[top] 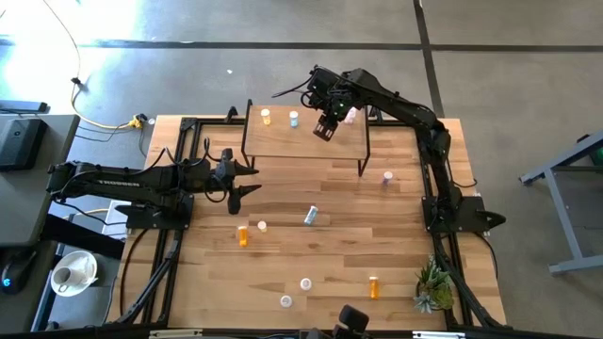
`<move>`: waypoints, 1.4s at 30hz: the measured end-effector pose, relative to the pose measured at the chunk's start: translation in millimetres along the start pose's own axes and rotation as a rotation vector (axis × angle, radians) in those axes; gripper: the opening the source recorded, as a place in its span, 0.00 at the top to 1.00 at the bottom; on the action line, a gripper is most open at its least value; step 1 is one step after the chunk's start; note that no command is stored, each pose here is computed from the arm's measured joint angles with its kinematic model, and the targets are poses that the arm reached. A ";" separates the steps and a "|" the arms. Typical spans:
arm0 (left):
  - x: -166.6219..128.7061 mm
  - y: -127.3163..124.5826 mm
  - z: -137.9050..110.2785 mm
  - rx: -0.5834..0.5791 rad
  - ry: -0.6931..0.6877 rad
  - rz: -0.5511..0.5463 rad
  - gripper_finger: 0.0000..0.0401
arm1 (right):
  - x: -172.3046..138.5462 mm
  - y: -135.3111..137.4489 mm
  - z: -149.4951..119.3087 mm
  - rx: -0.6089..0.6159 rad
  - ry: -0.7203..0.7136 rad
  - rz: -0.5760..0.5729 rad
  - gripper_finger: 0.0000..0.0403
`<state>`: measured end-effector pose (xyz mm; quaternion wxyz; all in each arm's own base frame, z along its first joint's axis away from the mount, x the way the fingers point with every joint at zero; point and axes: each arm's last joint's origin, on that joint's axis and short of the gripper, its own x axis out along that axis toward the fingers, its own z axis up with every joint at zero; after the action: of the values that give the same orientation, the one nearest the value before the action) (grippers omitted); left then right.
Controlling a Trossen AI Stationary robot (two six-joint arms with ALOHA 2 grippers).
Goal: Pick and place medicine bottles onto shelf by color
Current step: Put the top right orange pill bottle on the shelf
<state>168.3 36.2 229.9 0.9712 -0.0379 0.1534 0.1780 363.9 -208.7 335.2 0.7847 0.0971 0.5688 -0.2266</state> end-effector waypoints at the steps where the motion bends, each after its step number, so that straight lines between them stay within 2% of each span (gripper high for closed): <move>1: 0.0 0.0 0.0 0.000 0.000 0.000 0.47 | 0.0 0.3 0.0 0.000 -0.001 0.010 0.68; 9: 0.0 0.0 0.1 0.000 -0.001 0.000 0.47 | 0.0 0.7 0.3 0.012 -0.004 0.026 0.58; 14: 0.0 0.0 0.3 -0.001 -0.003 0.000 0.47 | 0.0 -0.3 0.3 0.012 -0.002 -0.011 0.58; 26: 0.0 0.0 0.3 -0.001 -0.003 0.000 0.47 | -0.2 1.3 1.0 0.016 -0.009 -0.012 0.58; 34: 0.0 0.0 0.3 0.000 -0.003 0.000 0.47 | 17.2 5.1 5.1 0.030 0.019 -0.018 0.58; 42: 0.0 0.0 0.3 0.000 -0.003 0.000 0.47 | 16.9 9.5 6.1 0.015 0.014 -0.107 0.58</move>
<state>168.4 36.2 230.2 0.9715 -0.0377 0.1517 0.1782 377.7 -207.0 320.4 0.7667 0.0742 0.5769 -0.2720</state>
